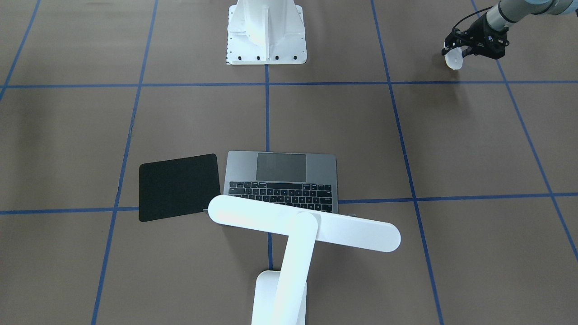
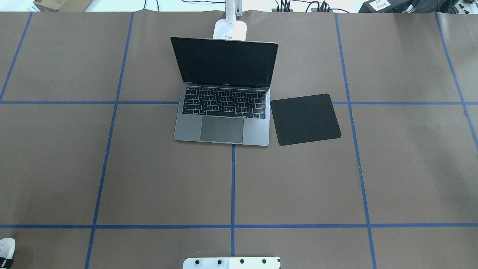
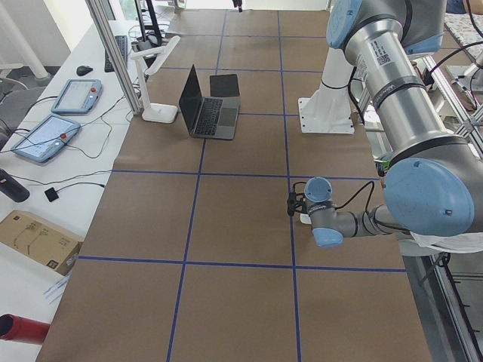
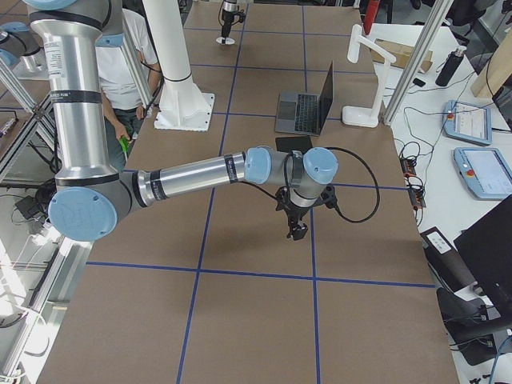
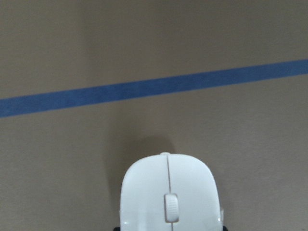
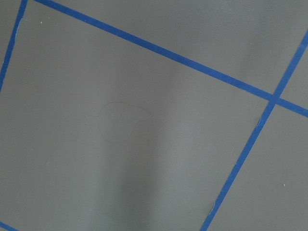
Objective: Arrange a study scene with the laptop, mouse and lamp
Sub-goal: 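Carry the white mouse with the left gripper toward the laptop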
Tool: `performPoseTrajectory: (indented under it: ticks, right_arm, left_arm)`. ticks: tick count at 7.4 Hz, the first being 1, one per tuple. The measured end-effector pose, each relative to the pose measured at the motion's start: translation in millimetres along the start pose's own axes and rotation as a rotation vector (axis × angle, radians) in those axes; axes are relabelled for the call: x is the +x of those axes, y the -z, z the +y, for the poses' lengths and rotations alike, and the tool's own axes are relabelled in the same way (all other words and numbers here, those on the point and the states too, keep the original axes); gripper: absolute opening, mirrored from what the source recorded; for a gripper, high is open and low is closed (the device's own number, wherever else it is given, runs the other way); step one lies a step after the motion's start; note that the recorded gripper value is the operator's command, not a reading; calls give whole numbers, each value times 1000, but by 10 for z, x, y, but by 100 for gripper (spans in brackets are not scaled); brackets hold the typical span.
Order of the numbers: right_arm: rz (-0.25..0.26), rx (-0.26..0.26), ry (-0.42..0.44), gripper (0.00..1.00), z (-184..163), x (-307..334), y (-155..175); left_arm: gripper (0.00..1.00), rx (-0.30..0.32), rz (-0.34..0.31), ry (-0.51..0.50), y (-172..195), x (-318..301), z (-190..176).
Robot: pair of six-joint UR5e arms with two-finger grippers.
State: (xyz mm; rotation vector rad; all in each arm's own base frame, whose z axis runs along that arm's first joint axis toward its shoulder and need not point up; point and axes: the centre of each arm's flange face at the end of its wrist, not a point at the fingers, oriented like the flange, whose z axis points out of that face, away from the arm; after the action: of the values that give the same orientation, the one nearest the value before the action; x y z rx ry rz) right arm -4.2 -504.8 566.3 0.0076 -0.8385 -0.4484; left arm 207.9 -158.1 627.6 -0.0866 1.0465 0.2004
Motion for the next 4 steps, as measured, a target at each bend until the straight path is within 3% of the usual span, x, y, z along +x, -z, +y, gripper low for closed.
performPoseTrajectory:
  ticks: [2, 4]
  right_arm:
    - [-2, -3, -3, 99, -8, 15, -18]
    - [-5, -7, -7, 99, -21, 37, -35]
  left_arm:
    - [69, 51, 61, -10, 182, 372, -134]
    - [69, 88, 69, 3, 271, 916, -389]
